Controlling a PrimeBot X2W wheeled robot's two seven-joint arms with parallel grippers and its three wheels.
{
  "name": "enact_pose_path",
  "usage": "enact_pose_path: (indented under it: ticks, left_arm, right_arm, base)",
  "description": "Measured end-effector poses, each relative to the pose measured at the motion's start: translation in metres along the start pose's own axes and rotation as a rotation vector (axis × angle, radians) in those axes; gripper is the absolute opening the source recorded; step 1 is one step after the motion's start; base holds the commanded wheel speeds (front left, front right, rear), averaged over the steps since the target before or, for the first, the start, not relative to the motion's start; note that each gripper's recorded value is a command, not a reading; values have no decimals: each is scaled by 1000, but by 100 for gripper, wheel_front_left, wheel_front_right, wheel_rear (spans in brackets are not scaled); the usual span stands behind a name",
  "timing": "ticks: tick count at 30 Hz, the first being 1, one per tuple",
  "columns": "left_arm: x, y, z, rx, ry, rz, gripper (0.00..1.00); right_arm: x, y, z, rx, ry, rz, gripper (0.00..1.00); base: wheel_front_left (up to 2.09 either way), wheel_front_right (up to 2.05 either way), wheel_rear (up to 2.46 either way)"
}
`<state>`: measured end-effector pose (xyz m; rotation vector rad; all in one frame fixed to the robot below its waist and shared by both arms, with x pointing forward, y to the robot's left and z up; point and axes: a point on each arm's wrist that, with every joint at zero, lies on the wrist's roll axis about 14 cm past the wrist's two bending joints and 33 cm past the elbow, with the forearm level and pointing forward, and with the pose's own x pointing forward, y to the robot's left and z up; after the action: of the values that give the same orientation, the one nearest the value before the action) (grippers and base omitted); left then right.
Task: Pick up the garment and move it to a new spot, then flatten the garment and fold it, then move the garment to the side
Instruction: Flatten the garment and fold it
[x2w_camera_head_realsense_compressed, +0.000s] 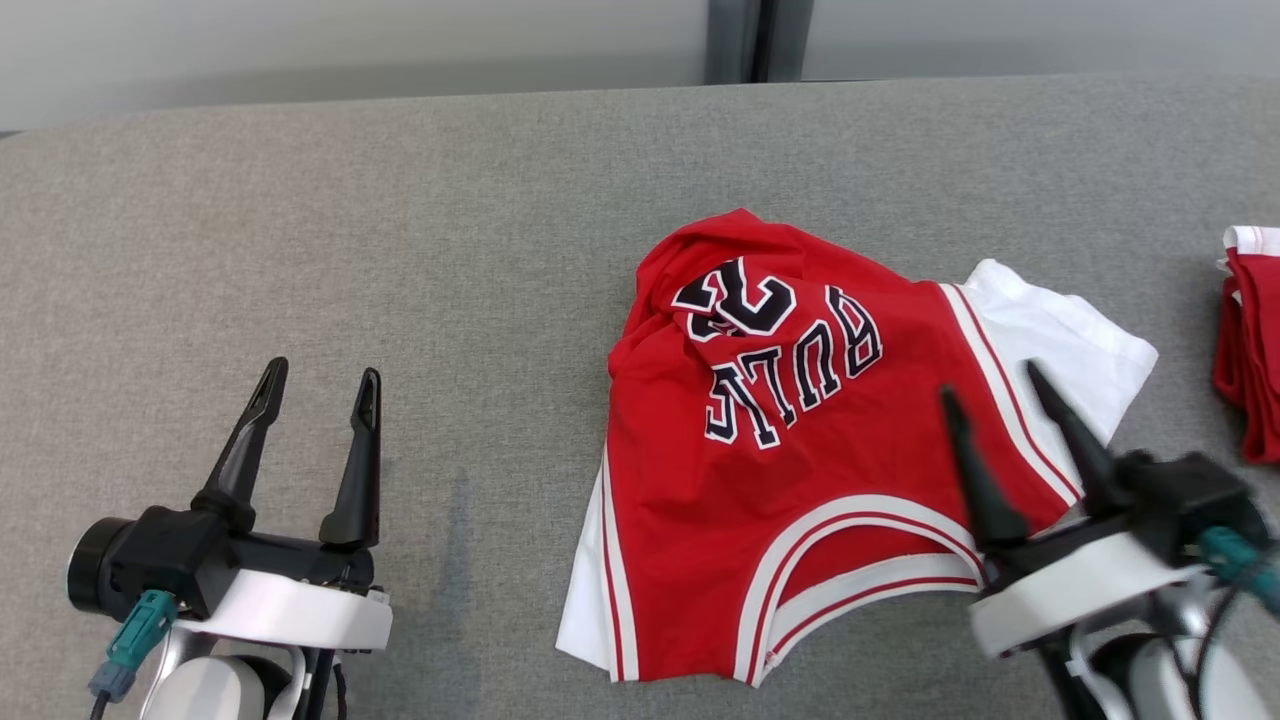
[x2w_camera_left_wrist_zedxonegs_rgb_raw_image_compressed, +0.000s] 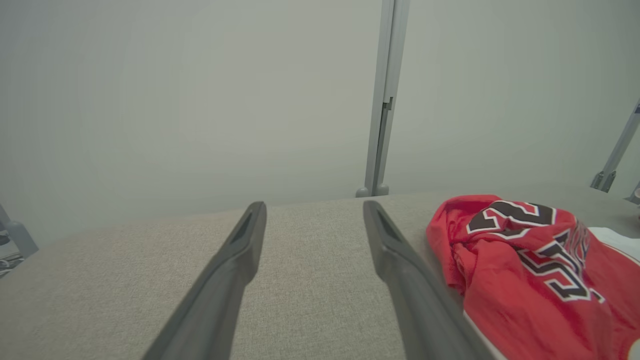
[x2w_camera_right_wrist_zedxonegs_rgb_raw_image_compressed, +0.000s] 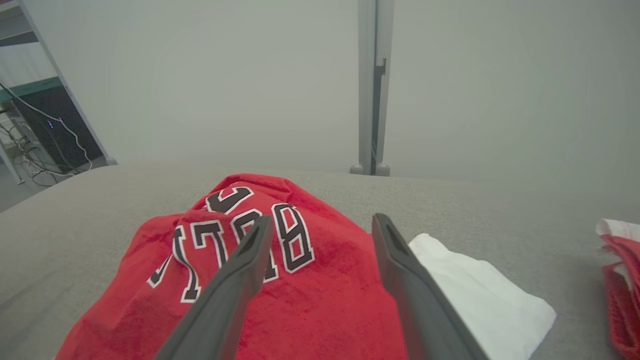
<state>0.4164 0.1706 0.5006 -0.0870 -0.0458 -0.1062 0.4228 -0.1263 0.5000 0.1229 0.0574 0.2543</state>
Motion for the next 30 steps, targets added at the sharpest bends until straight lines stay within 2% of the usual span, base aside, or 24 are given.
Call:
enact_pose_path:
  ticks: [5,10,16,20,21,22,26,30]
  left_arm:
    - [2,0,-2,-3,0,-2,100]
    - [4,3,-5,-10,0,13,100]
    - [4,9,-13,-15,16,33,100]
    - [5,11,-14,-13,14,37,100]
    - [5,11,-15,-14,18,38,100]
    - [5,11,-15,-14,14,39,100]
    - [6,11,-15,-15,14,41,100]
    - [7,10,-14,-16,8,41,100]
  right_arm:
    - [6,53,-39,17,126,174,100]
    - [-1,92,-84,59,266,298,100]
    - [-13,117,-131,65,425,387,100]
    - [-14,120,-145,49,480,409,100]
    - [-14,120,-148,45,492,412,41]
    - [-14,120,-151,38,509,416,0]
    - [-13,116,-153,41,523,406,0]
    - [-11,106,-143,48,477,375,0]
  base:
    - [0,0,0]
    - [0,0,0]
    - [0,0,0]
    - [0,0,0]
    - [0,0,0]
    - [0,0,0]
    - [0,0,0]
    - [0,0,0]
